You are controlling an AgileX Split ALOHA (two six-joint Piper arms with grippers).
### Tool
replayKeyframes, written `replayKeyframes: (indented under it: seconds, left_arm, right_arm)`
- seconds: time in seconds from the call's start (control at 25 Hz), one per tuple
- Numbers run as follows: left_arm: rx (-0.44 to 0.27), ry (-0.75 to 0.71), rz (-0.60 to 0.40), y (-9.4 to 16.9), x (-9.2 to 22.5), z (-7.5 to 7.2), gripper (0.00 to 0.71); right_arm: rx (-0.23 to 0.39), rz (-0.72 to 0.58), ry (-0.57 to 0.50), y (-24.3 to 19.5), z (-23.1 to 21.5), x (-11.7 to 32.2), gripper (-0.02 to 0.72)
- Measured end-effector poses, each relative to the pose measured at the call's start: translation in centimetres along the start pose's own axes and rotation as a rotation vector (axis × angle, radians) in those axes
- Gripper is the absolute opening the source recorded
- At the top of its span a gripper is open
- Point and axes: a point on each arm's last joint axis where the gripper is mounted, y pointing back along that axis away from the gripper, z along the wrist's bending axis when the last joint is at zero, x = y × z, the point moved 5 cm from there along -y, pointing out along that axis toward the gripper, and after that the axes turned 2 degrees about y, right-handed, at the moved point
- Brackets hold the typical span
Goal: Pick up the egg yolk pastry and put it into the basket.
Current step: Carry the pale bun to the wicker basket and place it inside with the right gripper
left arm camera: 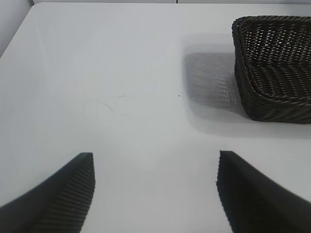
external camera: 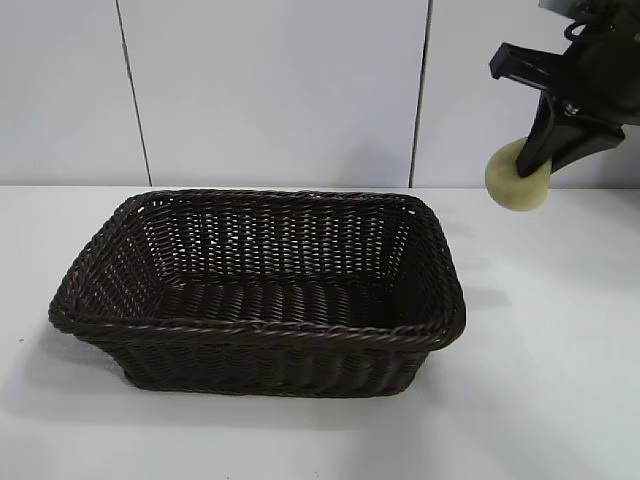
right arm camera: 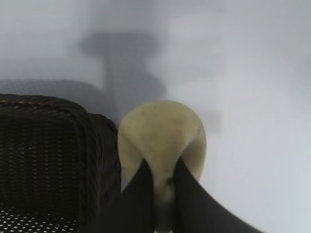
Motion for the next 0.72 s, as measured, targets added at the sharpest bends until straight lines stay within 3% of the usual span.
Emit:
replayKeyframes:
  seconds: [0.24, 0.72]
  left_arm:
    - [0.0, 0.0, 0.0, 0.0, 0.0, 0.0, 0.514]
    - [0.0, 0.0, 0.0, 0.0, 0.0, 0.0, 0.514]
  right_arm:
    - [-0.066, 0.027, 0.027, -0.4, 2.9, 0.7, 0.052]
    - [-0.209, -0.016, 0.282, -2.1, 14.4, 4.0, 0.051]
